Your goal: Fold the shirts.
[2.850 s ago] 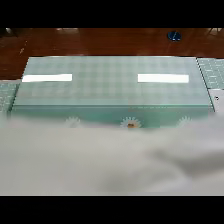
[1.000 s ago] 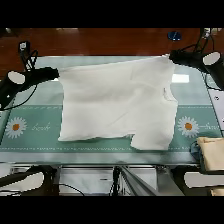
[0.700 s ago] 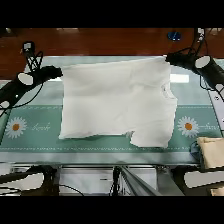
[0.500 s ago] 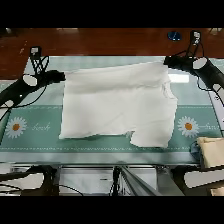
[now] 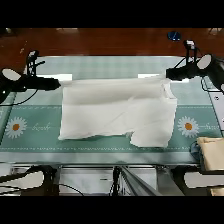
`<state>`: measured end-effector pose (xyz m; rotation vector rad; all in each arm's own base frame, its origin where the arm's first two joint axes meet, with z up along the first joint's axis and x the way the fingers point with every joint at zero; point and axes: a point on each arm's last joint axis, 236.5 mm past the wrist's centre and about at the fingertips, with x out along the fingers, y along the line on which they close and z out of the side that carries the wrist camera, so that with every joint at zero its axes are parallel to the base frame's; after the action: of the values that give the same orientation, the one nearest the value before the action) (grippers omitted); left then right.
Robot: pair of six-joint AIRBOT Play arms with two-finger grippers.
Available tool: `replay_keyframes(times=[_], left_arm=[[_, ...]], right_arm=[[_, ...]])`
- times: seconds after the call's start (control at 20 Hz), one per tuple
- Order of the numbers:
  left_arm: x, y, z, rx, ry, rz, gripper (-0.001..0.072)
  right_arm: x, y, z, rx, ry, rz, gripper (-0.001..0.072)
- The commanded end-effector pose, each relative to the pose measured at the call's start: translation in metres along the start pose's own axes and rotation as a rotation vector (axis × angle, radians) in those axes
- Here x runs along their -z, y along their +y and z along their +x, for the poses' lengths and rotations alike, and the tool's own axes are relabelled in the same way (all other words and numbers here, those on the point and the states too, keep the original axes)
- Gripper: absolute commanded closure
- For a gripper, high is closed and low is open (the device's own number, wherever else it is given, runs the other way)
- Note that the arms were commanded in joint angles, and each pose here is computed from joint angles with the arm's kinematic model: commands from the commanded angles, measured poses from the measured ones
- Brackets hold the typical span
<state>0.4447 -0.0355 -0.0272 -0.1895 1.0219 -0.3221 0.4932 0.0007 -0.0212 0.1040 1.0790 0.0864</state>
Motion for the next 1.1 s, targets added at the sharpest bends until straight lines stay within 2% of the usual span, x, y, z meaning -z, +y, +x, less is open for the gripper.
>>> replay_keyframes(times=[0.0,0.35,0.4,0.45,0.5,0.55,0.65,0.75,0.8,0.85,0.9,1.05], left_arm=[[0.033,-0.019,0.013,0.072,0.135,-0.038,0.0678],[0.058,-0.017,0.043,0.088,0.225,-0.143,0.0672],[0.054,-0.017,0.04,0.091,0.218,-0.141,0.0636],[0.048,-0.015,0.032,0.096,0.223,-0.131,0.0496],[0.043,-0.008,0.019,0.091,0.236,-0.117,0.0395],[0.04,0.005,0.003,0.076,0.256,-0.106,0.0362],[0.046,0.034,-0.041,0.07,0.315,-0.143,0.0359],[0.075,0.044,-0.074,0.133,0.387,-0.264,0.0166],[0.092,0.039,-0.086,0.194,0.426,-0.328,0.0109],[0.112,0.032,-0.095,0.251,0.469,-0.393,0.0086],[0.132,0.026,-0.101,0.289,0.507,-0.443,0.0087],[0.182,0.012,-0.104,0.33,0.55,-0.539,0.0086]], right_arm=[[0.039,0.005,0.013,-0.014,0.164,0.045,0.0689],[0.066,0.023,0.034,-0.061,0.269,0.056,0.0685],[0.065,0.023,0.033,-0.061,0.264,0.055,0.0676],[0.063,0.023,0.029,-0.063,0.261,0.042,0.0564],[0.061,0.02,0.02,-0.059,0.258,0.019,0.0467],[0.058,0.012,0.006,-0.043,0.248,-0.017,0.0398],[0.057,-0.015,-0.029,0.03,0.245,-0.058,0.0276],[0.072,-0.044,-0.061,0.083,0.299,-0.026,0.0152],[0.087,-0.054,-0.072,0.081,0.347,0.016,0.0152],[0.102,-0.06,-0.078,0.064,0.384,0.061,0.0146],[0.117,-0.06,-0.08,0.025,0.414,0.105,0.0116],[0.154,-0.047,-0.08,-0.14,0.443,0.23,0.0116]])
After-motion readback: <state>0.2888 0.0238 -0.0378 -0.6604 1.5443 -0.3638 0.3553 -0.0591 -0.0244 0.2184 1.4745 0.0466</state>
